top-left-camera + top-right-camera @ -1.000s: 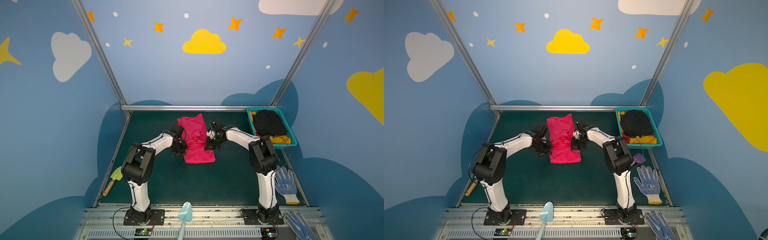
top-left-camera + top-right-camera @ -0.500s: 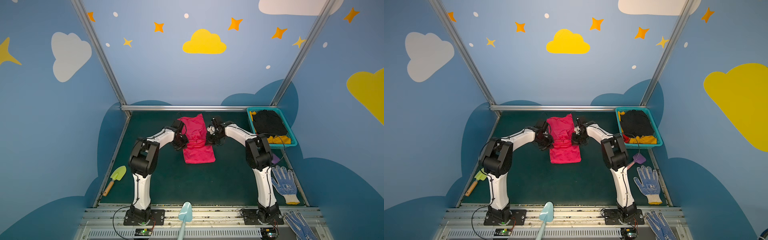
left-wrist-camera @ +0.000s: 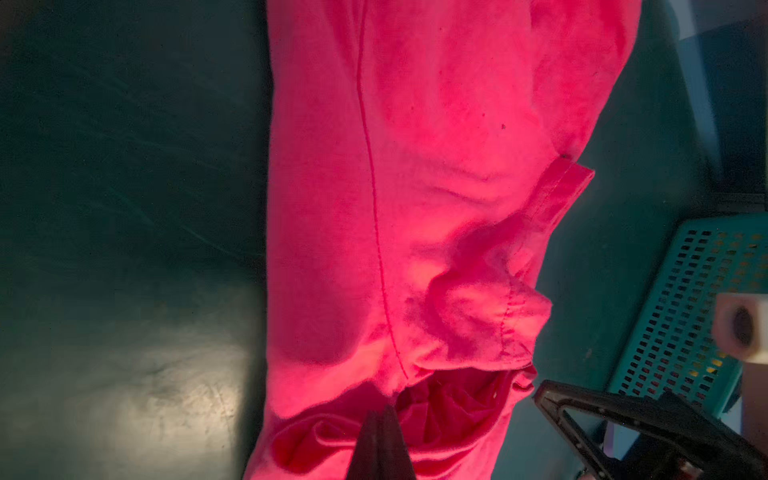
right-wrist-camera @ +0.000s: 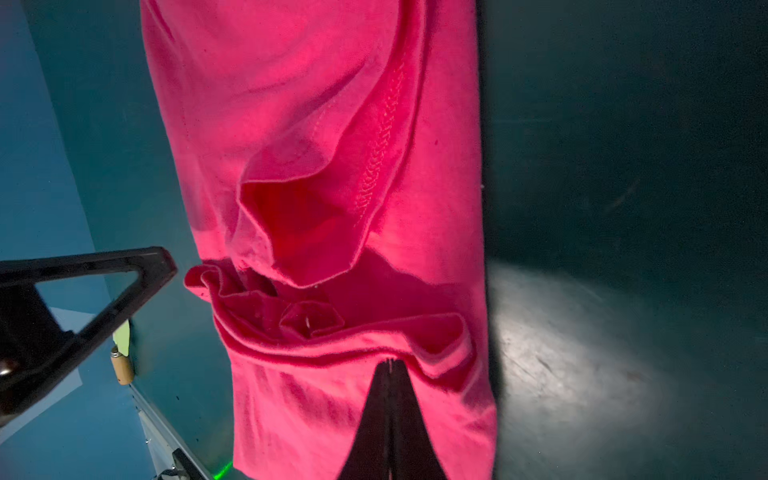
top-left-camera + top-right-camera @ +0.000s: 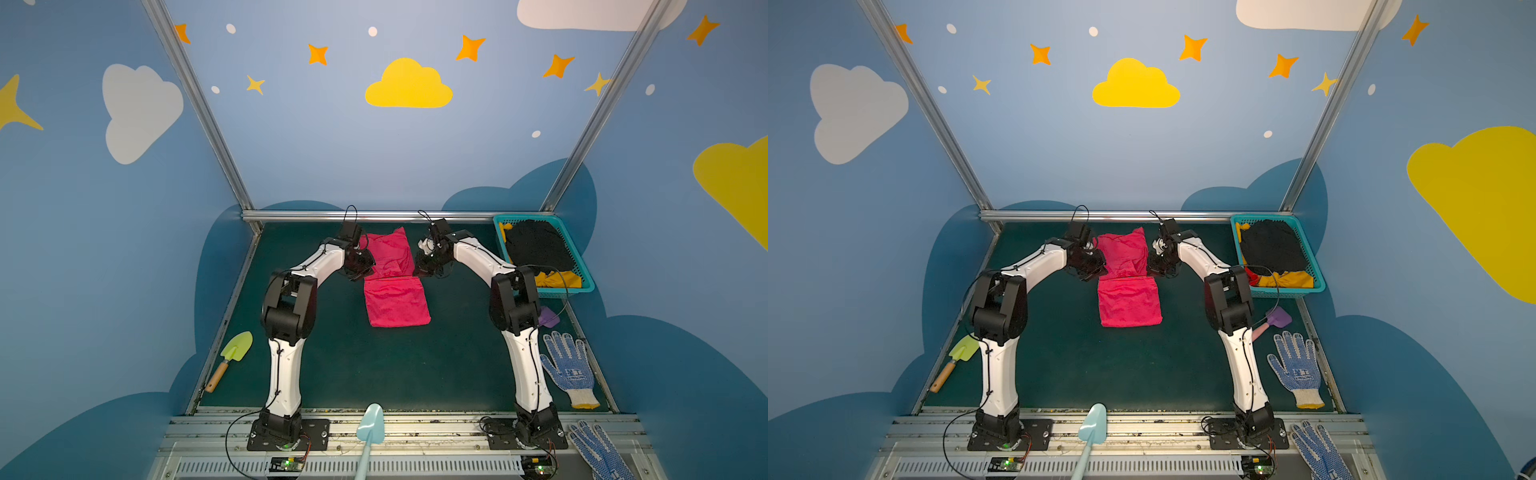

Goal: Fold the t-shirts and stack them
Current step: 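Open both grippers to release the folded edge onto the shirt, then grasp the new near edge of the folded shirt with both grippers, then fold the near edge with both grippers over toward the far edge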

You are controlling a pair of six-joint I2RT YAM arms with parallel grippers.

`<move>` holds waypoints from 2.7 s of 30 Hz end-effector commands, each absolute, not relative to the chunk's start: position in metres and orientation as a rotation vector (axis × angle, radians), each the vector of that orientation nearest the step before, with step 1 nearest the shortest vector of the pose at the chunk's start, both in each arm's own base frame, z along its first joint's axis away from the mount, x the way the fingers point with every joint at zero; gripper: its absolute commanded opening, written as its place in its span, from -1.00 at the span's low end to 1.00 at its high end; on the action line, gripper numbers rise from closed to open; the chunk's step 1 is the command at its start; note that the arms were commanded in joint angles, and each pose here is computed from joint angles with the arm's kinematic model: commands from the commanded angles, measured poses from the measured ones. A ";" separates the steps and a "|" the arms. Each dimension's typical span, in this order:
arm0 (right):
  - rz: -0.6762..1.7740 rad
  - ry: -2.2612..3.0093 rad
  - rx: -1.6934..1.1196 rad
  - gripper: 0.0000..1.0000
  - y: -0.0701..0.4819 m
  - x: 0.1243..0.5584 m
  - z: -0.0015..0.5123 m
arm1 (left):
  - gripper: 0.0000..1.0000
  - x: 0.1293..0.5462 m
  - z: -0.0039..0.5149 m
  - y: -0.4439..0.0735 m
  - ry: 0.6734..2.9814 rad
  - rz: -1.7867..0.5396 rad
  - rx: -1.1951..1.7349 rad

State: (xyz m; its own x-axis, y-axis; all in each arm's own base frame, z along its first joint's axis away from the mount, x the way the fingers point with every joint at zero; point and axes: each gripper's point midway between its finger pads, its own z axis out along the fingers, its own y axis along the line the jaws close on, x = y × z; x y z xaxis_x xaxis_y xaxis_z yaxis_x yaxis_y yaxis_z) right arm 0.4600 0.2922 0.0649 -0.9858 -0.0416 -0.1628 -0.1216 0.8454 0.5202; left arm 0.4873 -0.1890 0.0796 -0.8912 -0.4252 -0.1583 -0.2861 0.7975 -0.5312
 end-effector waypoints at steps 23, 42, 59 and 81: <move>0.759 2.978 -0.104 0.44 0.235 0.325 0.053 | 0.90 0.314 0.063 -0.176 2.906 -0.607 -0.521; 0.843 3.041 -0.101 -0.24 0.267 0.298 0.029 | -0.45 0.299 0.018 -0.200 2.961 -0.652 -0.611; 0.788 3.007 -0.185 -1.00 0.280 0.220 0.055 | -0.91 0.227 0.054 -0.169 2.908 -0.582 -0.668; 0.789 2.721 -0.200 -1.00 0.285 0.330 0.174 | -0.81 0.338 0.183 -0.162 2.563 -0.668 -0.601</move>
